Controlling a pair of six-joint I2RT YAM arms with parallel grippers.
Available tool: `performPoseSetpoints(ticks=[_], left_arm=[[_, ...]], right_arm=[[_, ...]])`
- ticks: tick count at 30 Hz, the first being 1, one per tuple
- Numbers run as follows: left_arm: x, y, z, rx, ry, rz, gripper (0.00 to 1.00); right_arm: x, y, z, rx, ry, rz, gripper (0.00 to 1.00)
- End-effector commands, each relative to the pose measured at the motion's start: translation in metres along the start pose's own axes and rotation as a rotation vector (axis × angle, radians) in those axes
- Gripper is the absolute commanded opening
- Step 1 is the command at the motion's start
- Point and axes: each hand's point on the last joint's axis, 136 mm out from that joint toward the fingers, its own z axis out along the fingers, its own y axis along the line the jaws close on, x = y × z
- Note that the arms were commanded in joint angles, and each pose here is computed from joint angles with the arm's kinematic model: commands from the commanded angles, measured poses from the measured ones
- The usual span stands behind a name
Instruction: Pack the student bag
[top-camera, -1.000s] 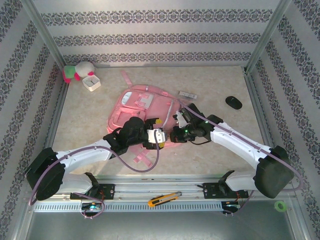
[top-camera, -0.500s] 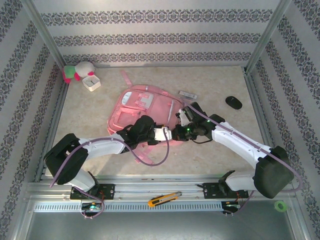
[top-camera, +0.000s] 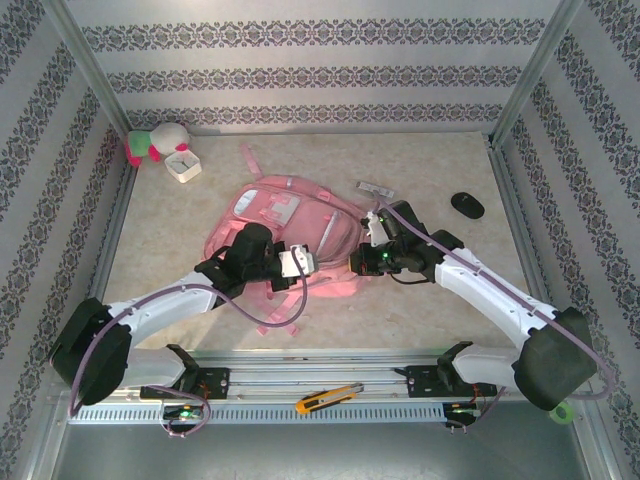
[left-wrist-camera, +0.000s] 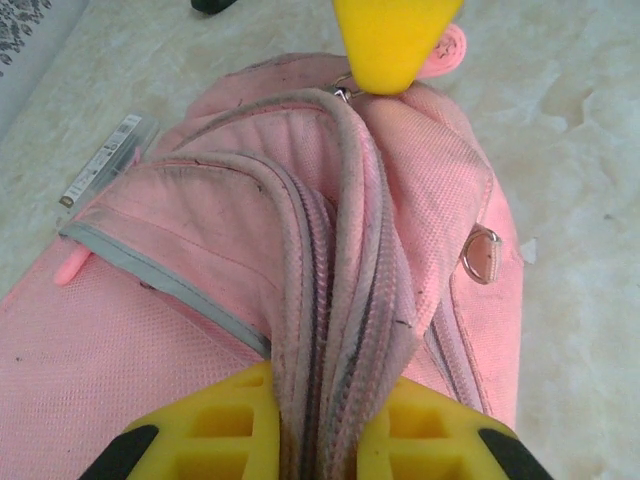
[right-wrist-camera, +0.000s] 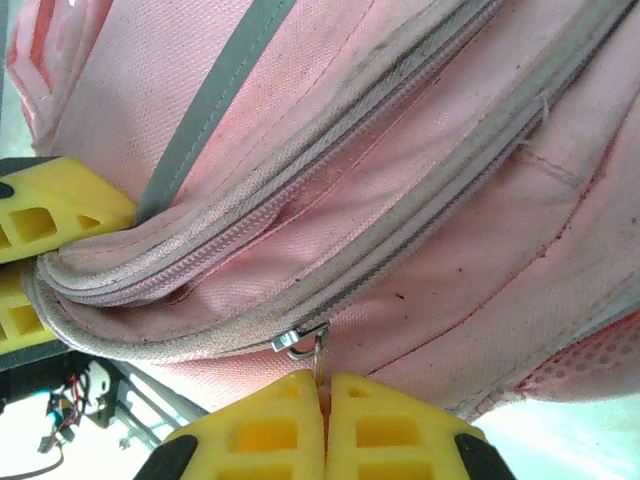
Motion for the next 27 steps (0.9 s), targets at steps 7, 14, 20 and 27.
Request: performPoseSetpoints(ticks=[7,14,20,27], left_arm=[[-0.023,-0.016,-0.025,0.120,-0.121,-0.119,0.00],[-0.035,-0.008,-0.037,0.094,-0.173,-0.142,0.00],[-0.039,0.003,-0.045,0.052,-0.227,-0.184,0.00],[-0.015,0.009,-0.054,0.020,-0.166,-0.182,0.00]], right_arm=[[0.013,-0.001,0.018,-0.045,0.023,-0.053,0.02],[0.013,-0.005,0.027,-0.053,0.018,-0.050,0.17],[0.014,0.001,0.031,-0.103,0.001,-0.039,0.22],[0.015,-0.033,0.011,0.056,-0.036,-0.004,0.00]])
